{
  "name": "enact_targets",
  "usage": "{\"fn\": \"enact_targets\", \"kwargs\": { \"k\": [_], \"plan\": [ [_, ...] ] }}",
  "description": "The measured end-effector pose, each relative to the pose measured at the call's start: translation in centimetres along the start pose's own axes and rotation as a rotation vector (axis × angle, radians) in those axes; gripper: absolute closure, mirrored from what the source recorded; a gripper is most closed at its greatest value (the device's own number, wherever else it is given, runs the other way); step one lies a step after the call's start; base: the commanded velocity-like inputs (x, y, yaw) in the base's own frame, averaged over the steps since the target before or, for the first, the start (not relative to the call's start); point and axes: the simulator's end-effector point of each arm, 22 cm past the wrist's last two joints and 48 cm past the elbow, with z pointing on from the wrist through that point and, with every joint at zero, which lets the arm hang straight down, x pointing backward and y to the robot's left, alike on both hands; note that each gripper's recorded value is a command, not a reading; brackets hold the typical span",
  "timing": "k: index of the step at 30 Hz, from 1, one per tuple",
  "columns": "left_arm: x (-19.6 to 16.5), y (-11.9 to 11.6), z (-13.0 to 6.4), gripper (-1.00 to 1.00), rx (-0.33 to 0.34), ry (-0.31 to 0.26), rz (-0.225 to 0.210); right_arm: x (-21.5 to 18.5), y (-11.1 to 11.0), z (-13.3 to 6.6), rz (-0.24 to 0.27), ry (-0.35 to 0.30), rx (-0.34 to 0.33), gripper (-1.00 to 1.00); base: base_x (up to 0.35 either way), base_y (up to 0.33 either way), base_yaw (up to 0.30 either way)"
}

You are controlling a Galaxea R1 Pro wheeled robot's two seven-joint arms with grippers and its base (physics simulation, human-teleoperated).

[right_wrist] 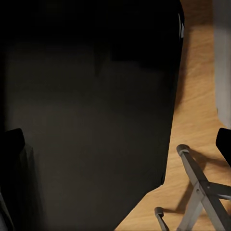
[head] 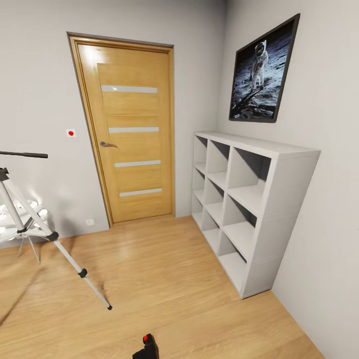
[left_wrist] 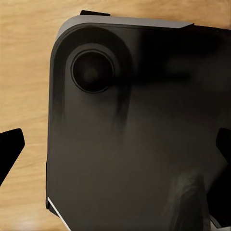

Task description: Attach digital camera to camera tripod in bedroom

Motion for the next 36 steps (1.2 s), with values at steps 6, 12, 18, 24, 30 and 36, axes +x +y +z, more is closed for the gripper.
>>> {"fn": "enact_targets", "kwargs": {
  "k": [6, 12, 18, 24, 30, 36],
  "plan": [
    [0.0, -0.1, 0.0, -1.00, 0.002, 0.001, 0.001, -0.1, -0.2, 0.0, 0.000, -0.005, 0.008, -1.00, 0.000, 0.000, 0.000],
    [0.0, 0.0, 0.0, -1.00, 0.001, 0.002, 0.003, -0.3, -0.7, 0.0, 0.007, -0.013, 0.019, -1.00, 0.000, 0.000, 0.000],
    [-0.4, 0.0, 0.0, -1.00, 0.000, -0.008, 0.006, -3.0, -1.3, -0.2, 0.022, -0.128, 0.032, -1.00, 0.000, 0.000, 0.000],
    [-10.7, 2.5, -1.1, -1.00, -0.105, -0.192, 0.001, -15.2, -3.0, -2.7, 0.041, -0.392, 0.104, -1.00, 0.000, 0.000, 0.000],
    [-17.7, 4.2, -3.4, -1.00, -0.198, -0.291, -0.014, -24.2, -3.8, -6.0, 0.052, -0.498, 0.140, -1.00, 0.000, 0.000, 0.000],
    [-30.4, 4.6, -8.3, -1.00, -0.219, -0.442, -0.032, -38.3, -4.7, -12.7, 0.076, -0.616, 0.161, -1.00, 0.000, 0.000, 0.000]
  ]
}}
